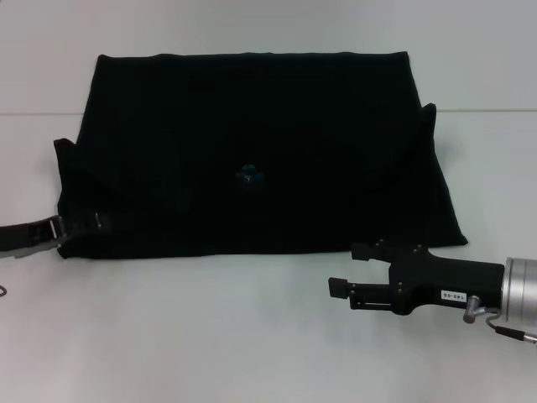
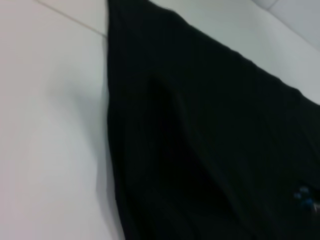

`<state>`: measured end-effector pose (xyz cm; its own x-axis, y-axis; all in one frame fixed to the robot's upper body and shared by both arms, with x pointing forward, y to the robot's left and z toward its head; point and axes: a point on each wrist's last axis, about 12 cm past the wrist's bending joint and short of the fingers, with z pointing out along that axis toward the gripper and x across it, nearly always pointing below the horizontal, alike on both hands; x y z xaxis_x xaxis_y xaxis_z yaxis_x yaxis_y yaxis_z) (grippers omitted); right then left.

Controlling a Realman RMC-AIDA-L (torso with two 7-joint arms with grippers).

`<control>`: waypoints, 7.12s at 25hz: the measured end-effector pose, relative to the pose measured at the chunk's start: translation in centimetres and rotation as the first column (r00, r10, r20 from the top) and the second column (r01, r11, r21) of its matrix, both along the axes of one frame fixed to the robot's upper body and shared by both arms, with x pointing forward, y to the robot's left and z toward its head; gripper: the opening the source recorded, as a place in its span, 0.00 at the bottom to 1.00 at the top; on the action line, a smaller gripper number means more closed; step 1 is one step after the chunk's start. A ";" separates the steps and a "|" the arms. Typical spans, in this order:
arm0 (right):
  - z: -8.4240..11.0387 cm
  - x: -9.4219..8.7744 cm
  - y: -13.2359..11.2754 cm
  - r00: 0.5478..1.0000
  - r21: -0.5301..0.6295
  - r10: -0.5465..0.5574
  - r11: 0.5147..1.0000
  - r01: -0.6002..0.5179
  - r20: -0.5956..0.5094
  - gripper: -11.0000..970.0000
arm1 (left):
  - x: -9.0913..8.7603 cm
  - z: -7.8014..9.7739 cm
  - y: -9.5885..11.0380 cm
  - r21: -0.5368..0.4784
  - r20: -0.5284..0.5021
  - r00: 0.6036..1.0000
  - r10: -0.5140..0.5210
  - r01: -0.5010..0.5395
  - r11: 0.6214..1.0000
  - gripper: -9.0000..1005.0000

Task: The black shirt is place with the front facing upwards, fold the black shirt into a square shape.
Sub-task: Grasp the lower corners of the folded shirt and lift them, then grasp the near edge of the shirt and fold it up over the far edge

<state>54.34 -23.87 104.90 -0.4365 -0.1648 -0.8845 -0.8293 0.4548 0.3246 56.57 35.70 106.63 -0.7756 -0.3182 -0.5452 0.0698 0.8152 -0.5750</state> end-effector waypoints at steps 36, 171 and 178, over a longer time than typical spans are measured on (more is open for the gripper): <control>8.0 4.9 -11.0 0.746 -0.224 -0.470 0.882 0.414 -0.471 0.85 | 0.0 0.7 0.4 0.069 -0.004 0.999 -0.043 0.043 0.997 0.07; 2.6 7.8 -3.9 0.640 0.251 -0.584 0.609 0.752 -0.499 0.06 | 3.9 2.2 -1.9 -0.420 0.316 0.873 0.373 -0.224 0.880 0.07; 1.5 8.2 -3.6 0.584 0.200 -0.661 0.565 0.801 -0.471 0.06 | 6.3 2.1 -3.5 -0.300 0.334 0.856 0.394 -0.299 0.906 0.07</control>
